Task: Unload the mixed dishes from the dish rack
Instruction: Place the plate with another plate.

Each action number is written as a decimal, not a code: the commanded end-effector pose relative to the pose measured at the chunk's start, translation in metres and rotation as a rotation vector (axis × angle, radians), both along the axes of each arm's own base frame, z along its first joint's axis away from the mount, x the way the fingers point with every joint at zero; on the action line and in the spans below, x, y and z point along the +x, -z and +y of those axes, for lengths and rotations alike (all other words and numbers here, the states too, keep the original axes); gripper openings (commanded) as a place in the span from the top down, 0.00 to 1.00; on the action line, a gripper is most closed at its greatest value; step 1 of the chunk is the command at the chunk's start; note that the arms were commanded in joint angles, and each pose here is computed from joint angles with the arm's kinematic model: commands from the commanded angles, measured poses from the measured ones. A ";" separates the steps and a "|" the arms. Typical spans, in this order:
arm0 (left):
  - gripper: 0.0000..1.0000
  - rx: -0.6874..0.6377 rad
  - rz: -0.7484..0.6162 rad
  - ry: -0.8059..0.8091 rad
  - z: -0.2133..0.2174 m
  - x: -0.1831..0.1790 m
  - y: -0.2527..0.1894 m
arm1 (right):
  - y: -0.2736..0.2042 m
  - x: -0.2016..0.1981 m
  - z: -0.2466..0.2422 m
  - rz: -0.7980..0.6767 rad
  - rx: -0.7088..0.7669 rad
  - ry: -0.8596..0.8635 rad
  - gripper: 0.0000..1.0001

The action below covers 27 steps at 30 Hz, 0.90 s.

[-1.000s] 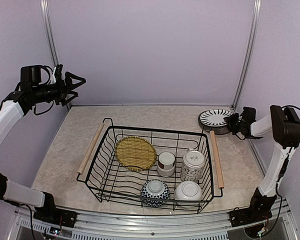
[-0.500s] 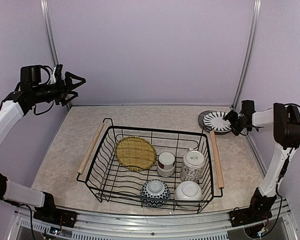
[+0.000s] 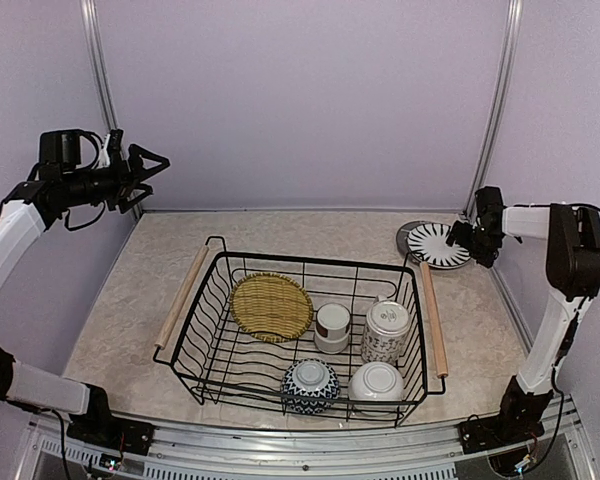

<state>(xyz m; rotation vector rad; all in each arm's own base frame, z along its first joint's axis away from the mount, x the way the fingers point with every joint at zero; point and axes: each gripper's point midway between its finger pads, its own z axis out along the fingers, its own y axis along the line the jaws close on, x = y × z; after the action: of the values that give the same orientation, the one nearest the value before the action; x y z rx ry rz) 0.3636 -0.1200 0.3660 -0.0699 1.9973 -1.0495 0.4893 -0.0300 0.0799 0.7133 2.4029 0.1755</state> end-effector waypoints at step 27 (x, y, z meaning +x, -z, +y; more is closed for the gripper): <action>0.01 0.040 0.080 -0.383 0.096 0.025 0.015 | -0.171 -0.086 0.125 -0.305 -0.327 -0.495 0.00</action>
<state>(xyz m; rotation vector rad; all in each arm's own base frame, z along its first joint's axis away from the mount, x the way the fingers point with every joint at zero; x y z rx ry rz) 0.3881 -0.0217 0.3552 -0.4731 1.9538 -0.7067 0.4116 0.0746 0.2152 0.0208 2.2437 0.0565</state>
